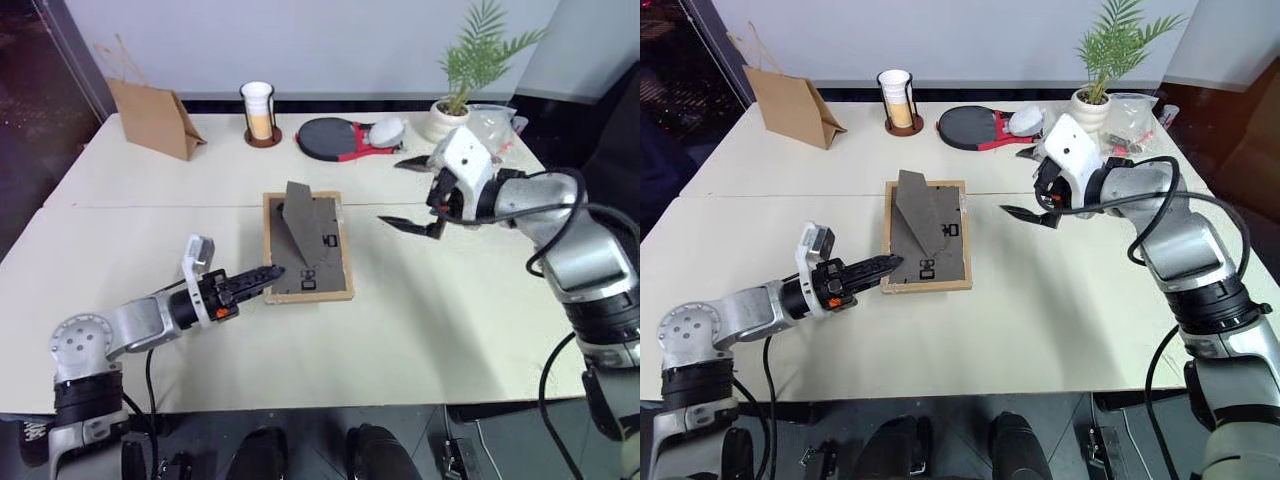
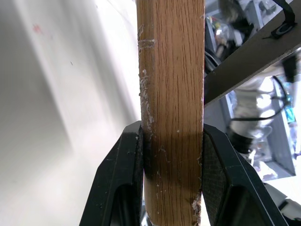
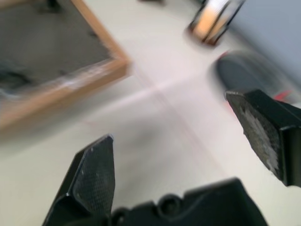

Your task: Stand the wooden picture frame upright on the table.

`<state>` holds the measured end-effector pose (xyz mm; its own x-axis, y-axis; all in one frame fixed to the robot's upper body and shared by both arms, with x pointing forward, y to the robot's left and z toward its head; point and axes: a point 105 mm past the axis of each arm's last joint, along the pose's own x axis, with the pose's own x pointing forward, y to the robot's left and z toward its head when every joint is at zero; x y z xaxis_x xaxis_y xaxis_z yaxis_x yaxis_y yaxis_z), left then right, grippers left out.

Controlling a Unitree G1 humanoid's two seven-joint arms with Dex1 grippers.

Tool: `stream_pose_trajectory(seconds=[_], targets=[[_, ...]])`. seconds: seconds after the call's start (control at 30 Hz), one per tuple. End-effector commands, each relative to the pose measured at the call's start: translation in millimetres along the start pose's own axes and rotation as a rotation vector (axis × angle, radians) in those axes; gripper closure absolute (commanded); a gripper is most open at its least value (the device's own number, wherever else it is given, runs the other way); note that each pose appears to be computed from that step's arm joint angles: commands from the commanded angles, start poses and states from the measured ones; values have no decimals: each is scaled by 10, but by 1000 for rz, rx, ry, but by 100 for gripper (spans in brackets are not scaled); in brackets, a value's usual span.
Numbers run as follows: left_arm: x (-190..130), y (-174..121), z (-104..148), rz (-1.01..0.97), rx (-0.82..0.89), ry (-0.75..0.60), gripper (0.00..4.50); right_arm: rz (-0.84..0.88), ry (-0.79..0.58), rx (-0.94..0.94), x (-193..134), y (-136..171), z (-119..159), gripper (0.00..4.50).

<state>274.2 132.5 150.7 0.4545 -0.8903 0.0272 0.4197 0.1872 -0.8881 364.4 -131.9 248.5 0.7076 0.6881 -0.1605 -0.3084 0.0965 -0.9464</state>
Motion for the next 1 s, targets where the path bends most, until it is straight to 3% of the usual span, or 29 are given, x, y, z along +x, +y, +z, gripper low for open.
stream_pose_trajectory(seconds=[0.03,0.23,0.47,0.57,0.73,0.8,0.87,1.0], targets=[[6,-201,3,-73,16,-4,348,-103,-182,-389,72,101,236,5],[38,-239,-19,-75,-15,-1,348,-209,-418,-593,264,419,528,5],[36,-240,-32,-67,-9,5,348,-233,-504,-634,489,476,639,5],[24,-242,-54,-64,-6,6,348,-229,-509,-635,536,473,628,89],[3,-237,-96,-53,0,9,348,-225,-515,-621,553,473,606,343],[-6,-236,-109,-44,7,14,348,-224,-519,-615,553,470,606,344],[-49,-181,-111,8,32,18,244,-215,-526,-585,543,471,605,344],[-331,-103,-22,178,298,45,54,-188,-527,-409,547,402,582,344]])
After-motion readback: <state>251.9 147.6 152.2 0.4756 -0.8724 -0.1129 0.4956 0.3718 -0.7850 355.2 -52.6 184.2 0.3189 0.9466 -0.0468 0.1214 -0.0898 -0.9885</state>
